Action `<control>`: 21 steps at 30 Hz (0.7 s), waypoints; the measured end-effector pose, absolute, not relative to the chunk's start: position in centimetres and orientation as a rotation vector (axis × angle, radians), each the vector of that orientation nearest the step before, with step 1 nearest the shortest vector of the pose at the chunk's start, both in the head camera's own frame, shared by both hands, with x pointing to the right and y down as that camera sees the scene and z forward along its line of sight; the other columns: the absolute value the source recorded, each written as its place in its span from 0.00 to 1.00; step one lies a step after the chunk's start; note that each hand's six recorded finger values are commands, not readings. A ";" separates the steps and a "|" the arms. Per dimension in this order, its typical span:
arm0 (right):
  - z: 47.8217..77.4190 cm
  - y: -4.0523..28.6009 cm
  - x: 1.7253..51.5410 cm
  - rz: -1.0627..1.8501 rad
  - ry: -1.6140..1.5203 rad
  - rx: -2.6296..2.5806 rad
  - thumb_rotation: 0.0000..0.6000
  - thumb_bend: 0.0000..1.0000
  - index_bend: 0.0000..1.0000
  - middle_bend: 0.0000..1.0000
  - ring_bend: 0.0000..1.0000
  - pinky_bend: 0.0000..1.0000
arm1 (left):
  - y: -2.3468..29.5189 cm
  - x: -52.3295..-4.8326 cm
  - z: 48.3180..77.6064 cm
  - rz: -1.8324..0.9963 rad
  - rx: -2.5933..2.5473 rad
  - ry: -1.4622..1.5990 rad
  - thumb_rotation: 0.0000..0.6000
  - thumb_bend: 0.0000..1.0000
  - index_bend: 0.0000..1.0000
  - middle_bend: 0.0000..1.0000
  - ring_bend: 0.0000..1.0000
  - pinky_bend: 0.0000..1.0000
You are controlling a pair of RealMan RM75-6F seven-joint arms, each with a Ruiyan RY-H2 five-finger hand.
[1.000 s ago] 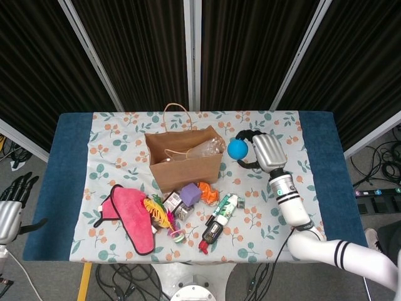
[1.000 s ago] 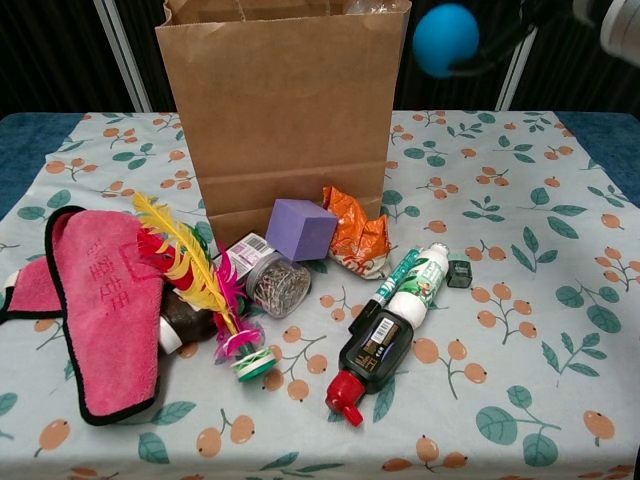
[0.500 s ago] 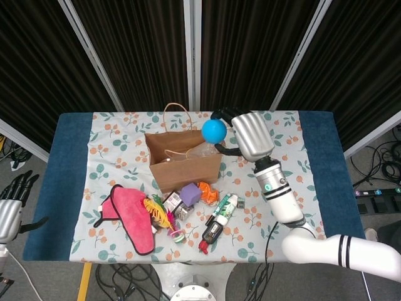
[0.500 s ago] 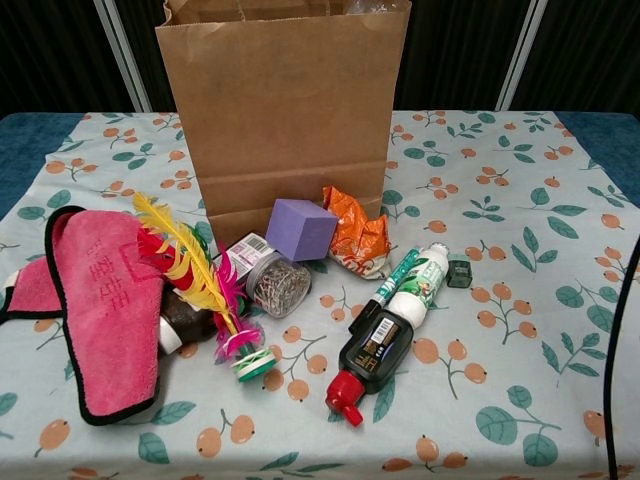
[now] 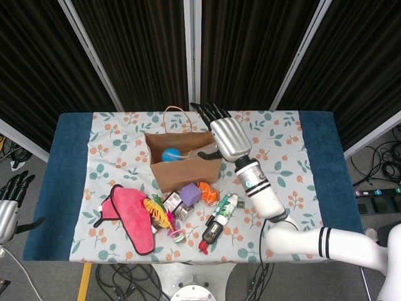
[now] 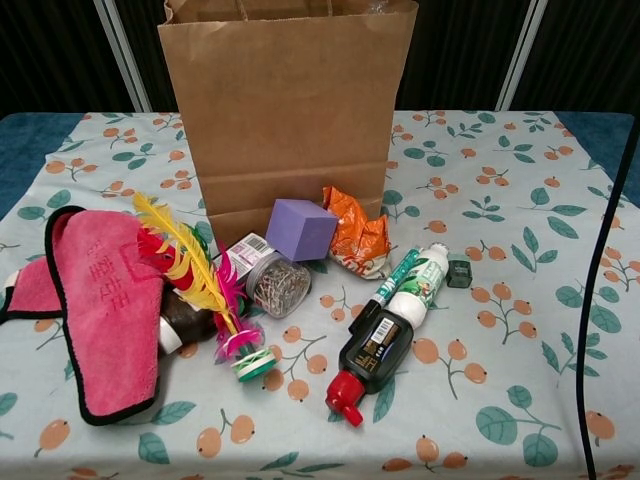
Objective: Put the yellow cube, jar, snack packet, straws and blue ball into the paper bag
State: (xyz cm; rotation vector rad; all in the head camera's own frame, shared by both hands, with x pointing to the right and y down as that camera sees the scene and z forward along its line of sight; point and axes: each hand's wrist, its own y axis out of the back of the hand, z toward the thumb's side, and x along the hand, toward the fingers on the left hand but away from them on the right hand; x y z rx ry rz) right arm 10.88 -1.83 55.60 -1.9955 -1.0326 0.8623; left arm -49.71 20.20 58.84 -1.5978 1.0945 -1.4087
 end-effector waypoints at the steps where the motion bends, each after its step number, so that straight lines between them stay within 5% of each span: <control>1: 55.3 -1.9 11.1 0.857 -1.038 -1.992 1.00 0.00 0.05 0.12 0.01 0.15 | 20.2 -49.6 58.8 -1.407 -1.598 1.094 1.00 0.10 0.08 0.14 0.06 0.20; 6: 53.6 -1.7 12.2 0.812 -1.070 -1.956 1.00 0.00 0.06 0.19 0.07 0.16 | 20.2 -49.4 58.8 -1.402 -1.599 1.097 1.00 0.10 0.08 0.14 0.06 0.20; 11: 52.0 -0.4 14.8 0.773 -1.078 -1.872 1.00 0.00 0.21 0.29 0.18 0.26 | 20.1 -49.2 58.7 -1.400 -1.599 1.098 1.00 0.10 0.08 0.14 0.06 0.20; 21: 55.0 7.9 20.1 0.894 -0.773 -1.897 1.00 0.00 0.30 0.29 0.23 0.32 | 20.2 -48.5 59.0 -1.394 -1.607 1.081 1.00 0.10 0.08 0.14 0.06 0.20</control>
